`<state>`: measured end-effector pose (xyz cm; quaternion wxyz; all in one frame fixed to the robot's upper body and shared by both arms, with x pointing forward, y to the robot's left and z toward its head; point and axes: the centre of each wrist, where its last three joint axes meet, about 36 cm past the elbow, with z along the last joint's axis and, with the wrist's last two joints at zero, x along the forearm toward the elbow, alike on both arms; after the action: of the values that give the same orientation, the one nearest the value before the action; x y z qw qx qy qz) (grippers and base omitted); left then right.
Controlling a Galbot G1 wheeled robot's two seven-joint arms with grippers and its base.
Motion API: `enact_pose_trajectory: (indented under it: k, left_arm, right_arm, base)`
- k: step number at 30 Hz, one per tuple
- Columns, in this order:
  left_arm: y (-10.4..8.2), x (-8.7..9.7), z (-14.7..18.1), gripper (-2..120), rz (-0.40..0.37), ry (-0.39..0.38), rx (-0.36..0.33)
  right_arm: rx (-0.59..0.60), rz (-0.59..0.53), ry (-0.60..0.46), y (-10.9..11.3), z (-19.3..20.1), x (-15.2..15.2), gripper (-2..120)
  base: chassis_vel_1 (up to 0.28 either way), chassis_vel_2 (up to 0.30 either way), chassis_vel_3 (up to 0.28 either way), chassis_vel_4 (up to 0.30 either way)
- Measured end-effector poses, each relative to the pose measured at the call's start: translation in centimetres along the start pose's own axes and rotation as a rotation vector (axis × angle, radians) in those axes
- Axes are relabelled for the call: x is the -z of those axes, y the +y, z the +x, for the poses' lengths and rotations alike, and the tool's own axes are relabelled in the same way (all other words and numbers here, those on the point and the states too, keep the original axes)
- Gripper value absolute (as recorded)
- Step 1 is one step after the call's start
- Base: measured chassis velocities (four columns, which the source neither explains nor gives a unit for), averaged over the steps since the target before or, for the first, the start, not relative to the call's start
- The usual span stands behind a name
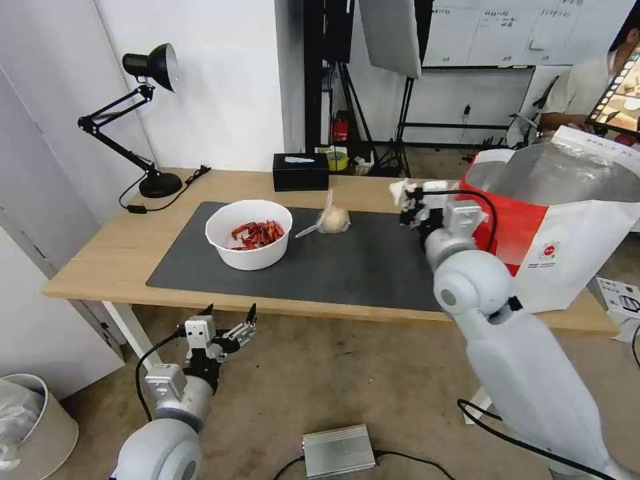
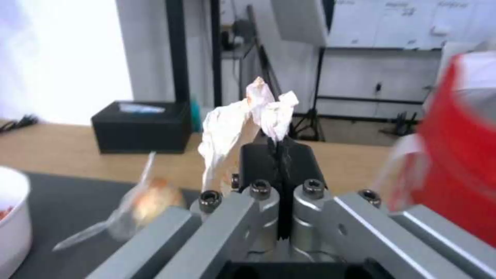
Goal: Pick up the trash from the table and place it into the takeout bag.
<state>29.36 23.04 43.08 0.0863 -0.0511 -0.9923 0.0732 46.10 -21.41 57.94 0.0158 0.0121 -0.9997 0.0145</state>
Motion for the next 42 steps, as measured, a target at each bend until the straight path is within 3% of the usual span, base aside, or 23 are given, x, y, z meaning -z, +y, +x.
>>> enact_pose_trajectory:
  k: [11,21,32,42]
  left_arm:
    - [-0.4,-0.5,0.0,100,0.003,0.011,-0.005]
    - [-0.5,-0.6,-0.1,100,0.004,0.015,-0.008]
    - [-0.5,-0.7,-0.1,100,0.006,0.015,-0.008]
    - [-0.6,-0.8,-0.2,100,0.008,0.018,-0.01]
  right_arm:
    - [-0.123,-0.007,-0.176,-3.8,1.4,1.1,0]
    - [-0.216,-0.01,-0.22,-5.9,1.6,1.8,0]
    - [-0.338,-0.077,-0.152,-7.5,1.7,2.2,0]
    - [-0.371,-0.167,-0.071,-7.9,1.4,2.0,0]
  base:
    - [0.0,0.0,0.0,0.0]
    - [0.0,0.0,0.0,0.0]
    - [0.0,0.0,0.0,0.0]
    - [0.0,0.0,0.0,0.0]
